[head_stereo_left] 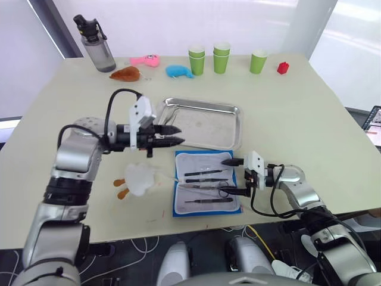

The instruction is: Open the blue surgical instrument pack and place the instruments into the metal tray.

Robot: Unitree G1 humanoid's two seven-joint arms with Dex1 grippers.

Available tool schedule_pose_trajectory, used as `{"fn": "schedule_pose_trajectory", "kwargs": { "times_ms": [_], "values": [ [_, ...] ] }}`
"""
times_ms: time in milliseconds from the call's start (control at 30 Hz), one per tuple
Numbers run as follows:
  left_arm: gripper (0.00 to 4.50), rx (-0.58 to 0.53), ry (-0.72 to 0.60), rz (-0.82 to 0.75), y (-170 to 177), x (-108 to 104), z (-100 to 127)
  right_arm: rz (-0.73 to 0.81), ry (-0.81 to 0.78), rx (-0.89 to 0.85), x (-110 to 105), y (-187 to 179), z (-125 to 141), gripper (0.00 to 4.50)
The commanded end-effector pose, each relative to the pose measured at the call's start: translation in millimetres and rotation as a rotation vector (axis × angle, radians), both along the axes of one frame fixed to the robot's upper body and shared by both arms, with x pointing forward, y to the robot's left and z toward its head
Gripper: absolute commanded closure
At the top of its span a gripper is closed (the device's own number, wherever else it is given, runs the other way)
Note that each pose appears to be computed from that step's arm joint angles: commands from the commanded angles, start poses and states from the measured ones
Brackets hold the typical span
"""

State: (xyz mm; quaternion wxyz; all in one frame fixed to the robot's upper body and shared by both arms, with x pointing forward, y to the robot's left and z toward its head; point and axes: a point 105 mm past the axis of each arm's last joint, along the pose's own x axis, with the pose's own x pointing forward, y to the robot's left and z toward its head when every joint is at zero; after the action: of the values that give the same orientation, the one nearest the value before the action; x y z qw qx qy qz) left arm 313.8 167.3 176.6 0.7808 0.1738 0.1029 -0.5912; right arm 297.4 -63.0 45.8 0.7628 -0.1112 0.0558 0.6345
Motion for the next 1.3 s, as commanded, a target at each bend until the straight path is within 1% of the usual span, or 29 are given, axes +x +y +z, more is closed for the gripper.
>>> {"fn": "schedule_pose_trajectory", "kwargs": {
  "times_ms": [33, 100, 167, 267, 300, 333, 367, 400, 433, 567, 733, 800, 900, 1033, 1100, 1133, 1167, 1200, 1233, 1300],
  "values": [
    [2.75, 0.076, -0.033, -0.151, 14, -20, 10, -0.062, 0.196, -0.172, -19, -18, -63, 0.00],
    [2.75, 0.105, 0.007, -0.211, 22, -31, 10, -0.062, 0.196, -0.171, -20, -18, -63, 0.00],
    [2.75, 0.111, 0.024, -0.239, 26, -37, 12, -0.063, 0.196, -0.171, -20, -19, -63, 0.00],
    [2.01, 0.146, -0.012, -0.279, 30, -42, 14, -0.067, 0.194, -0.171, -20, -20, -63, 0.00],
    [1.37, 0.147, -0.014, -0.289, 31, -44, 15, -0.068, 0.194, -0.171, -20, -20, -63, 0.00],
    [1.23, 0.152, -0.017, -0.302, 31, -45, 15, -0.069, 0.195, -0.172, -20, -21, -63, 0.00],
    [0.56, 0.159, -0.018, -0.311, 32, -46, 16, -0.069, 0.195, -0.172, -20, -21, -63, 0.00],
    [0.34, 0.169, -0.018, -0.318, 32, -47, 15, -0.069, 0.195, -0.173, -20, -21, -63, 0.00],
    [0.03, 0.175, -0.014, -0.324, 33, -48, 15, -0.068, 0.195, -0.173, -20, -21, -63, 0.00],
    [0.03, 0.191, -0.001, -0.339, 33, -48, 12, -0.068, 0.194, -0.174, -20, -22, -63, 0.00],
    [0.03, 0.161, -0.056, -0.362, 19, -39, 3, -0.065, 0.194, -0.177, -21, -22, -63, 0.00],
    [0.03, 0.149, -0.082, -0.354, 13, -33, -4, -0.064, 0.194, -0.178, -21, -22, -63, 0.00],
    [0.03, 0.104, -0.117, -0.298, 0, -20, -15, -0.062, 0.195, -0.181, -21, -22, -63, 0.00],
    [0.03, 0.085, -0.106, -0.294, -15, -17, -38, -0.064, 0.192, -0.181, -20, -22, -62, 0.00],
    [0.51, 0.066, -0.104, -0.275, -20, -14, -44, -0.066, 0.192, -0.182, -20, -22, -62, 0.00],
    [0.89, 0.061, -0.097, -0.267, -22, -13, -47, -0.067, 0.192, -0.182, -20, -23, -62, 0.00],
    [1.15, 0.068, -0.090, -0.268, -23, -14, -51, -0.068, 0.192, -0.183, -19, -23, -62, 0.00],
    [1.64, 0.082, -0.093, -0.263, -25, -13, -57, -0.070, 0.192, -0.183, -19, -23, -62, 0.00],
    [2.03, 0.091, -0.102, -0.246, -27, -11, -62, -0.071, 0.191, -0.183, -19, -23, -62, 0.00],
    [2.03, 0.105, -0.111, -0.236, -30, -9, -70, -0.072, 0.192, -0.183, -20, -24, -62, 0.00]
  ]
}}
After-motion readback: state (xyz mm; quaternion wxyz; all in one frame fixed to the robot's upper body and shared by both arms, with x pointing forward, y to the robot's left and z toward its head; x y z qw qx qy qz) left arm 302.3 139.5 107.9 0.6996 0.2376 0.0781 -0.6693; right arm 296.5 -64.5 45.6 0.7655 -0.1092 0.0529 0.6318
